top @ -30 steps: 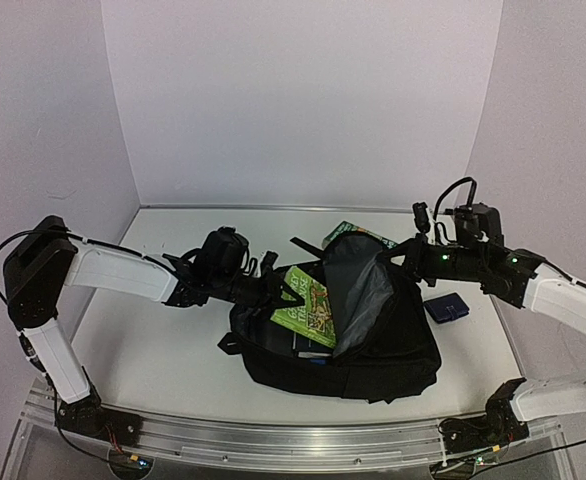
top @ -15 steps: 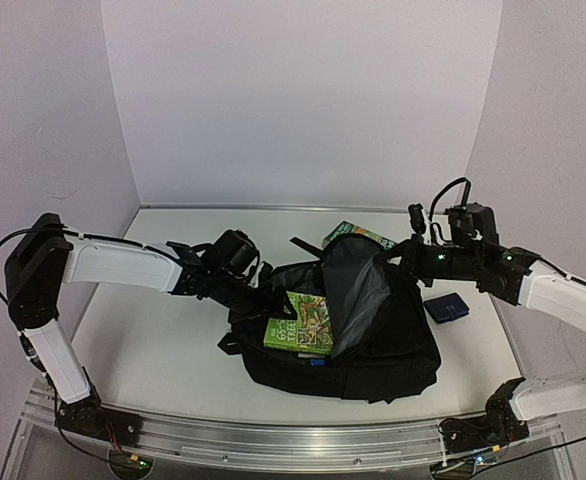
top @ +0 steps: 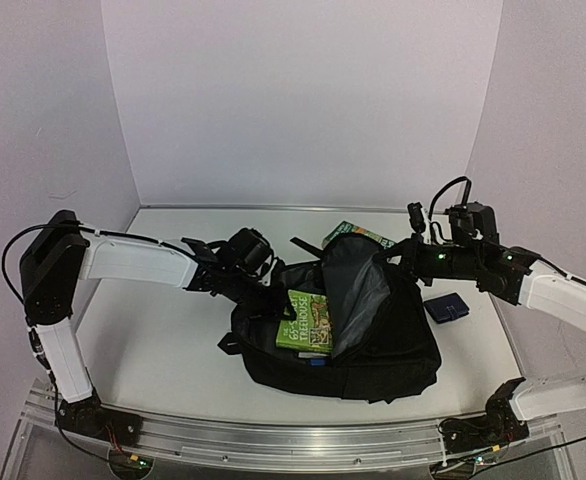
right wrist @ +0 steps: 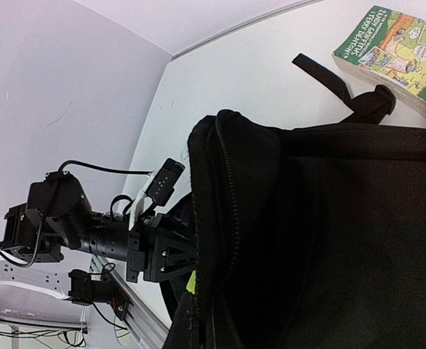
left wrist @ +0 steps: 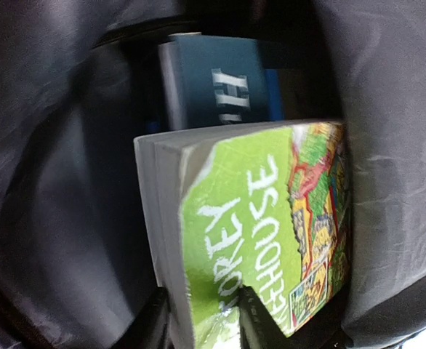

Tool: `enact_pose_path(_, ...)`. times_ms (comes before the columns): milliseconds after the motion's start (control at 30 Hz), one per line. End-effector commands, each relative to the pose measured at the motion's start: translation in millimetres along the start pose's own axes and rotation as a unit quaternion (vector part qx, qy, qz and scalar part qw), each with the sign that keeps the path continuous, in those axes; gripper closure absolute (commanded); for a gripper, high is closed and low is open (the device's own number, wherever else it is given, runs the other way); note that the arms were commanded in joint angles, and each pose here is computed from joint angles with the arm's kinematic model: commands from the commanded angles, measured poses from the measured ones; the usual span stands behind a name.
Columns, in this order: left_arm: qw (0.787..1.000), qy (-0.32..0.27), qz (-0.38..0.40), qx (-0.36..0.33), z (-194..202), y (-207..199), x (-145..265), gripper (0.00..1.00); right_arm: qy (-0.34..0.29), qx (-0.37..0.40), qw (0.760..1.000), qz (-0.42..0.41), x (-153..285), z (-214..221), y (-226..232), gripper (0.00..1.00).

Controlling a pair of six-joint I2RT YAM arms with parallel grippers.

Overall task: Pack the student bag
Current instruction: Place the book in the student bag.

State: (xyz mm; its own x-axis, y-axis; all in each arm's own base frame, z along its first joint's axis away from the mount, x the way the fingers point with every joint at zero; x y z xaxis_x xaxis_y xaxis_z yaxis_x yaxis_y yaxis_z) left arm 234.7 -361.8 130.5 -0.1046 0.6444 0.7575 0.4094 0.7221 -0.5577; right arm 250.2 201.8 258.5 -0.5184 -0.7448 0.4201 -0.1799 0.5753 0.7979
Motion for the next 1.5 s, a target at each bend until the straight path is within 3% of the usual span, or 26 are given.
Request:
enact_pose_path(0, 0.997, 0.004, 0.037, -0.064, -3, -35, -3, 0.73, -0.028, 0.025, 0.999, -0.031, 4, -12, 17, 1.00)
enact_pose_path(333, 0.990, 0.046, 0.066, -0.112, 18, -67, -23, 0.77, -0.024, 0.020, 0.999, -0.022, 2, -9, 10, 1.00)
enact_pose_path(633, 0.986, 0.019, 0.118, -0.119, 13, -88, -27, 0.76, -0.038, -0.005, 0.999, 0.012, 1, -4, -9, 1.00)
enact_pose_path(733, 0.986, 0.014, 0.118, -0.120, 15, -87, -21, 0.71, -0.046, -0.023, 0.998, 0.035, -1, -1, -21, 1.00)
enact_pose_path(933, 0.994, -0.009, 0.045, -0.102, 14, -67, 0, 0.49, -0.059, -0.061, 0.990, 0.108, 1, 11, -55, 1.00)
enact_pose_path(1200, 0.996, -0.050, 0.030, -0.072, -1, -49, 40, 0.23, -0.043, -0.118, 0.971, 0.203, -5, 43, -112, 0.99)
enact_pose_path(1367, 0.995, -0.079, 0.033, -0.044, -21, -30, 64, 0.18, -0.046, -0.105, 0.971, 0.209, -5, 37, -109, 0.80)
enact_pose_path(1467, 0.994, -0.103, 0.032, -0.023, -33, -14, 81, 0.14, -0.057, -0.083, 0.978, 0.184, 2, 23, -86, 0.51)
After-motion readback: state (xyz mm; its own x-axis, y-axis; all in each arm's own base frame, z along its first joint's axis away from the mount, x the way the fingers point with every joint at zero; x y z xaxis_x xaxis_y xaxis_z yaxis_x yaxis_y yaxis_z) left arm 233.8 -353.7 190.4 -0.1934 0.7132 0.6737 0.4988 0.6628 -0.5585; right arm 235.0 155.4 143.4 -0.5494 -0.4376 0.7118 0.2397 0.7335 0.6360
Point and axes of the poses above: each gripper's point midway between its finger pads, its own x axis back along the fingers, its own y axis along the line the jaws close on, z = x × y, the point moved 6 cm from there along x, back along the fingers, and after that the axes turned 9 degrees about -x, right-handed, at the moved point
